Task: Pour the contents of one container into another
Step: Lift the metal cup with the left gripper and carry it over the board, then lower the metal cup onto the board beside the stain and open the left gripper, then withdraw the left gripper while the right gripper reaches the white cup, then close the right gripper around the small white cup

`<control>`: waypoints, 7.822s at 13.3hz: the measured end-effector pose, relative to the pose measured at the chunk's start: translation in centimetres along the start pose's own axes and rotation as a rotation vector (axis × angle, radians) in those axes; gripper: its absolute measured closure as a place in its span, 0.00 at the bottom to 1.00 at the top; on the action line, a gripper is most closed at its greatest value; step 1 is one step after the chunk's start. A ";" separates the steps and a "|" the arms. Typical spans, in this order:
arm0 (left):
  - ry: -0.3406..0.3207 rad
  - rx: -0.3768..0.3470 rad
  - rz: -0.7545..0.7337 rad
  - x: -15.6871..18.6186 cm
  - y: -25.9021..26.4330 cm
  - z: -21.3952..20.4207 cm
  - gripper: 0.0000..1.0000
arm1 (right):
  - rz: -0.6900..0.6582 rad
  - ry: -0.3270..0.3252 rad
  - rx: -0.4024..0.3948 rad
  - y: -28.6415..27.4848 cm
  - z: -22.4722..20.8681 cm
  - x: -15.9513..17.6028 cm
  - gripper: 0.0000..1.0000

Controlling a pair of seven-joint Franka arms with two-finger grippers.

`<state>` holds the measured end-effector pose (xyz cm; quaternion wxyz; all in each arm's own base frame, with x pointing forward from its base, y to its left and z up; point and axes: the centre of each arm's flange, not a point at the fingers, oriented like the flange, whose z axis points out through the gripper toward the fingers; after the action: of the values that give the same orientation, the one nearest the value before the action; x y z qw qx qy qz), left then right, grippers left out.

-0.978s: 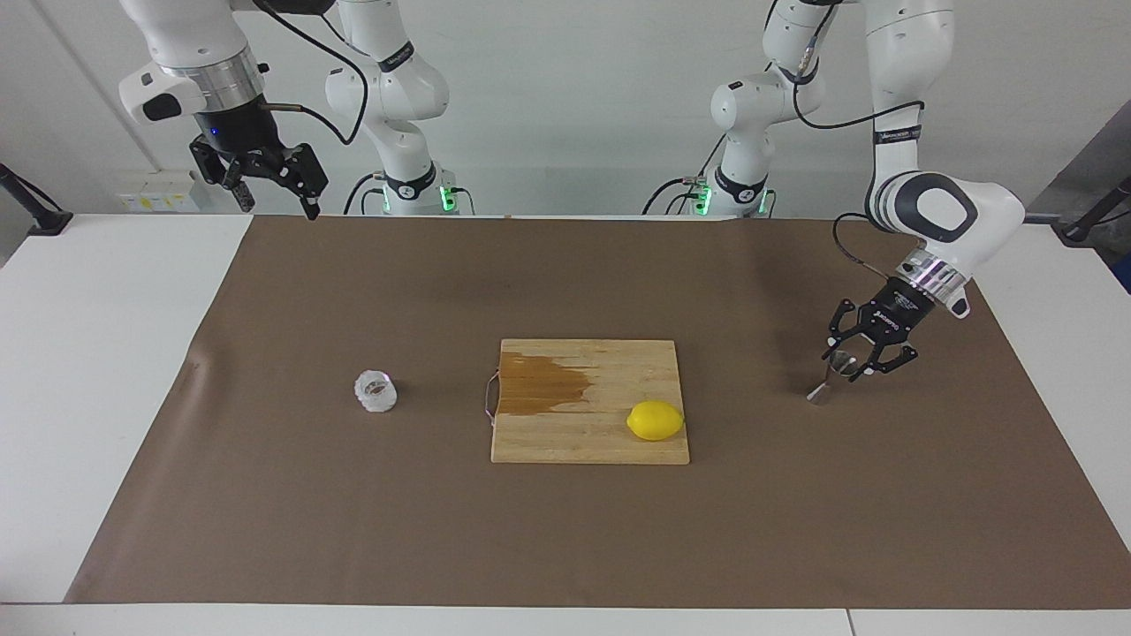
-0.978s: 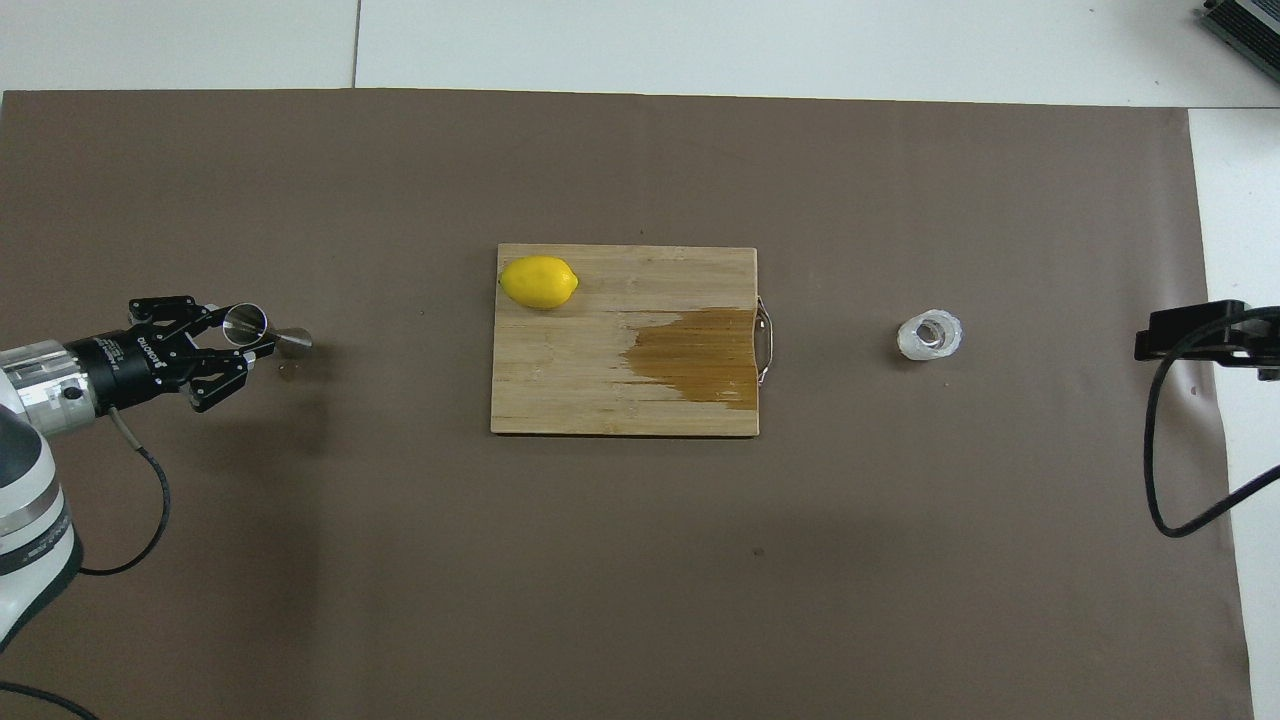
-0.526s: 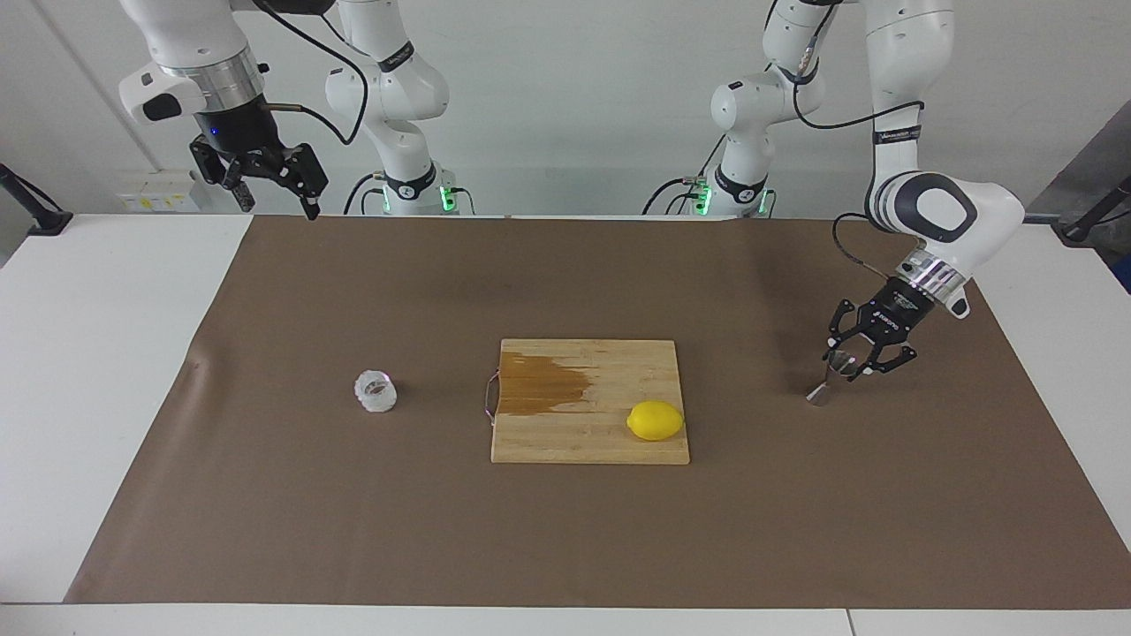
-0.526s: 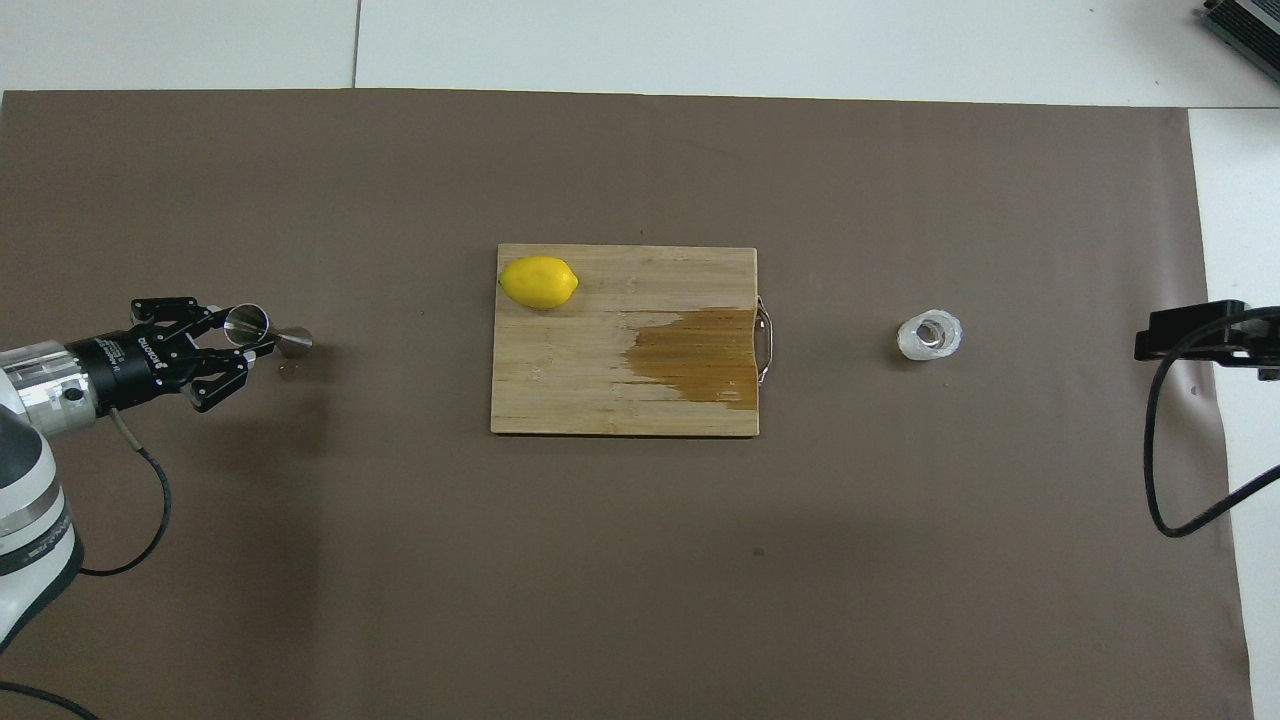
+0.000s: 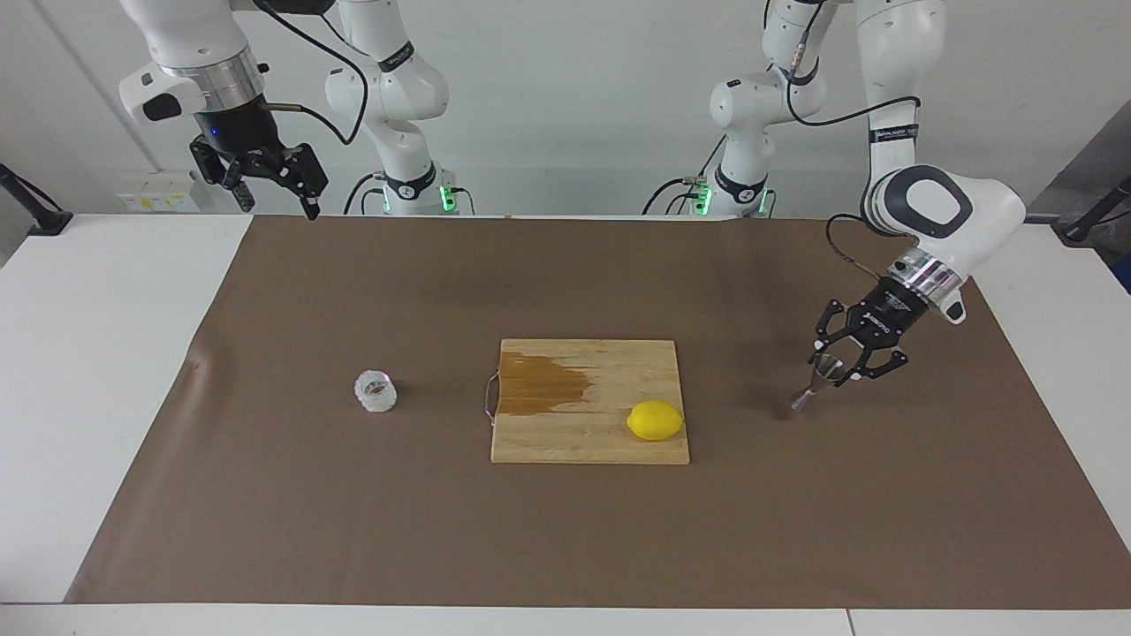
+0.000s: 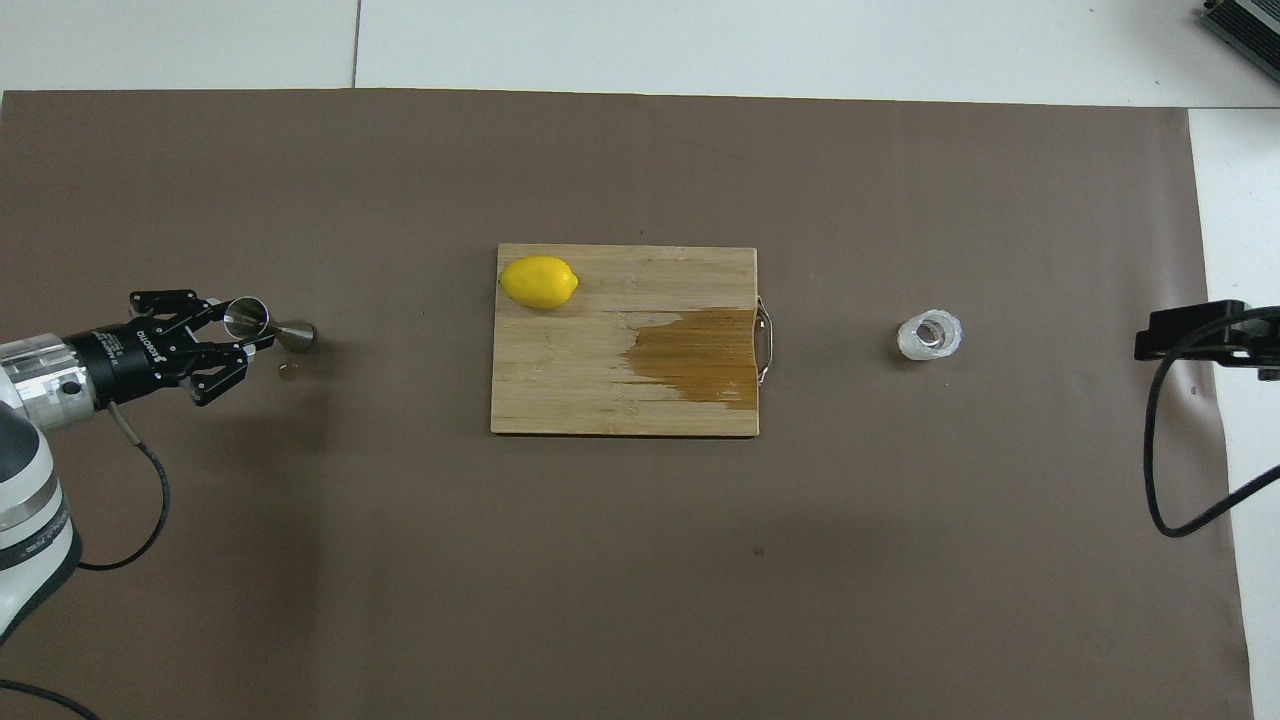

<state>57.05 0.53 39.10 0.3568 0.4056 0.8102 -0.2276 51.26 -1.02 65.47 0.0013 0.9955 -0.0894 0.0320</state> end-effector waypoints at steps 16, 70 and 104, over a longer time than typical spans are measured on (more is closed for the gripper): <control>0.006 -0.031 0.034 -17.2 -20.0 15.6 0.50 | 0.000 0.000 0.000 0.0 0.0 0.0 0.00; 0.587 0.292 1.305 -22.0 -12.8 4.5 0.00 | -0.506 -0.020 0.032 0.7 1.1 -1.1 0.00; 0.539 0.916 2.169 -19.0 -6.1 -14.5 0.00 | -1.509 0.453 0.628 5.0 40.7 6.8 0.05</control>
<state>54.22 -2.79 63.42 0.0049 0.9981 -0.0587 0.0160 59.66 -7.45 25.32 -0.2362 0.7123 0.6142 0.2444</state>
